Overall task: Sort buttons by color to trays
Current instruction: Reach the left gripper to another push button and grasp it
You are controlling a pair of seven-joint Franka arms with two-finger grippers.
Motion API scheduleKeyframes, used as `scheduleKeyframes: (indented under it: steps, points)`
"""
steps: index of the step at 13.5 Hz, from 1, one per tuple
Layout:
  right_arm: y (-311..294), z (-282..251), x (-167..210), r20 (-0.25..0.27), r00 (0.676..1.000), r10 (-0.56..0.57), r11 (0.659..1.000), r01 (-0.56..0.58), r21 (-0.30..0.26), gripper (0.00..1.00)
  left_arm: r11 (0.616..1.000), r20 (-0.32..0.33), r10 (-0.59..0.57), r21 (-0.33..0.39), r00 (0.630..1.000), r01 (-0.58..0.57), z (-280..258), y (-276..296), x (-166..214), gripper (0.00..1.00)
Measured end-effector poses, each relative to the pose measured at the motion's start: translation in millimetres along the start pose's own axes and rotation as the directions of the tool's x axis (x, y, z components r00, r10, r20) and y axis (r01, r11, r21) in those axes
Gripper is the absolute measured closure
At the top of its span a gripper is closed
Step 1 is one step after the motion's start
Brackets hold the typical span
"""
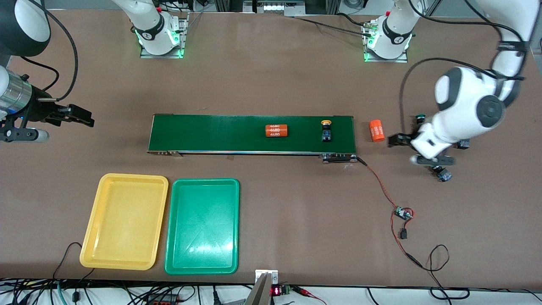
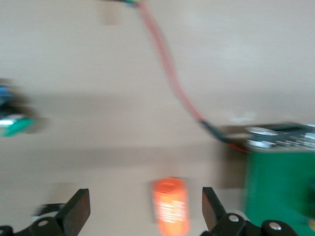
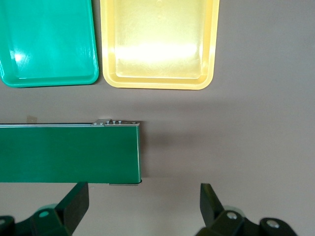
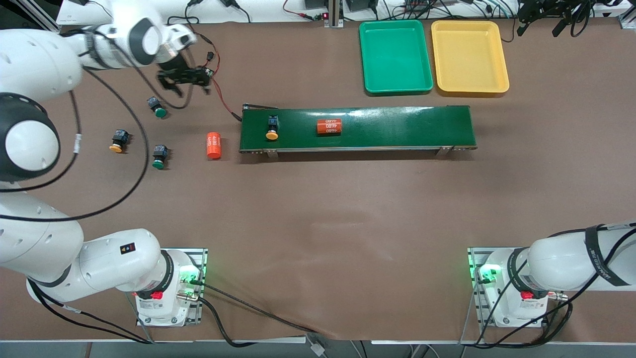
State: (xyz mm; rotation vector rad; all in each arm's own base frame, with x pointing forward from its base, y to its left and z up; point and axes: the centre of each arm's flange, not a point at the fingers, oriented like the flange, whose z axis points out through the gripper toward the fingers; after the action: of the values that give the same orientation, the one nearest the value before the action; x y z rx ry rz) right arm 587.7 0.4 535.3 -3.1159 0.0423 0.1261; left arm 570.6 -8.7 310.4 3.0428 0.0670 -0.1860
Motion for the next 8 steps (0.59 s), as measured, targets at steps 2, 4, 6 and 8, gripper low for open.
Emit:
scheduleKeyframes:
  steps: [2, 4, 6, 8]
  points:
    - [0, 0, 0, 0.000, 1.000, 0.000, 1.000, 0.000, 0.000, 0.00, 0.999, 0.016, -0.047, -0.002, 0.999, 0.047, 15, -38, 4, 0.00]
    - [0, 0, 0, 0.000, 1.000, 0.000, 1.000, 0.000, 0.000, 0.00, 0.994, 0.023, -0.106, -0.025, 0.994, 0.106, 27, -74, 12, 0.00]
    - [-2, 0, 0, 0.000, 1.000, -0.004, 1.000, 0.004, 0.000, 0.00, 0.983, 0.025, -0.175, -0.048, 0.984, 0.176, 36, -117, 22, 0.00]
    - [-5, 1, 0, 0.002, 1.000, -0.011, 1.000, 0.011, -0.001, 0.00, 0.970, 0.012, -0.233, -0.062, 0.972, 0.233, 47, -158, 33, 0.00]
